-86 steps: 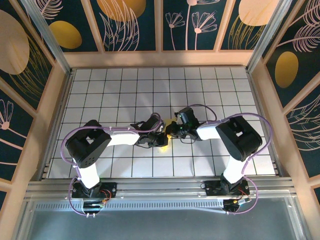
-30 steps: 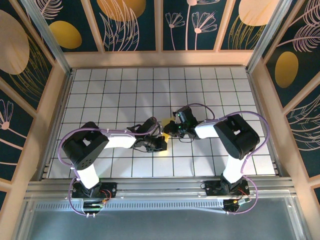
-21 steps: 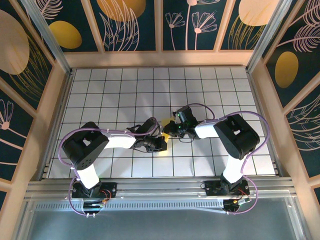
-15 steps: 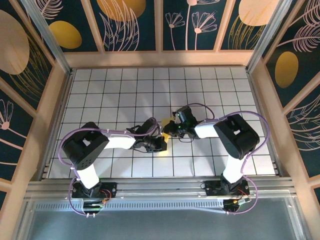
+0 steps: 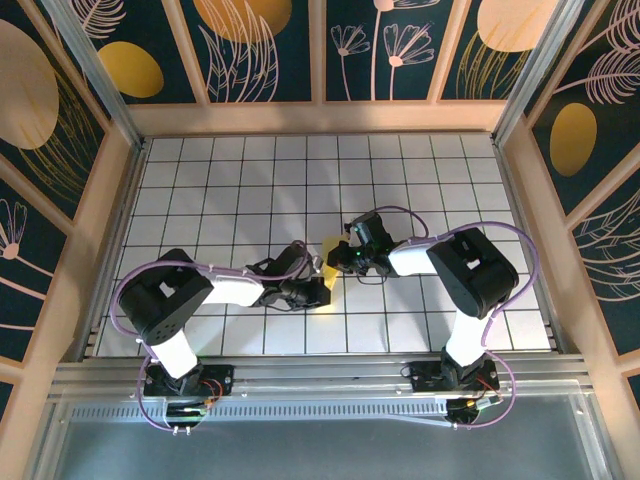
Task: Fold a paper plane with a square sheet of paper (fold left side to right side)
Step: Fold the wing for the fifth time at the center of the table.
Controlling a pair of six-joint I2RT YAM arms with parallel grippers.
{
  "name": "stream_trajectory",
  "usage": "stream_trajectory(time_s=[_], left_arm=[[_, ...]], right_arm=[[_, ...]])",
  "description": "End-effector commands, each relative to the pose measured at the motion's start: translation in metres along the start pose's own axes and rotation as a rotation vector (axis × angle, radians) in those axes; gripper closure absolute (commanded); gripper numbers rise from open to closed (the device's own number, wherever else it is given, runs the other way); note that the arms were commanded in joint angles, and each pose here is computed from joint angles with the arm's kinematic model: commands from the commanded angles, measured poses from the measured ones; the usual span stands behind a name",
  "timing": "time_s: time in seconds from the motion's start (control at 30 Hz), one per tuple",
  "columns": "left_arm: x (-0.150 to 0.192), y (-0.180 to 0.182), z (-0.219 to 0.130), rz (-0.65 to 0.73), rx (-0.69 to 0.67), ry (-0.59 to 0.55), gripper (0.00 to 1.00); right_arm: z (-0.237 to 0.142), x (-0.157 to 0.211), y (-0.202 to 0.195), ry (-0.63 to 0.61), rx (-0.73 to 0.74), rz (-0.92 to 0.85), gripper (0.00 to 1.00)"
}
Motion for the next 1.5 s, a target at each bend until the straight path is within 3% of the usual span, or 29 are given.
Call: stream_trajectory(time_s=[0.0,0.13,0.4,0.77,1.47], left_arm=[[0.036,0.031,-0.002,-0.078,-0.083,0.096,0.96],[0.036,0.018,-0.01,-0.076,-0.023,0.08,0.97],[-0.002,-0.034,-0.046,0.003,0.078,-0.028,0.98],[-0.029,-0.038,-0.018,0.053,0.079,0.026,0.98],[-0.03,0.006,0.013,0.029,-0.058,0.056,0.98]], right_arm=[[0.01,0.044,-0.055,0.13,0.202,0.054,1.0],[0.01,0.044,-0.054,0.131,0.199,0.054,1.0],[0.011,0.047,-0.055,0.138,0.199,0.061,1.0],[0.013,0.05,-0.056,0.147,0.202,0.063,1.0],[0.013,0.05,-0.057,0.155,0.217,0.056,1.0]])
Point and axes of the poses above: each hand's point on the last joint's axis, 136 mm out from that joint toward the fingers, its own z axis out along the fingers, its own y axis along the line the jaws close on, x = y × z, the point moved 1 cm from there along -z, back along the fingers, and after that the axes turned 5 degrees about -z, right-handed, at the moved point
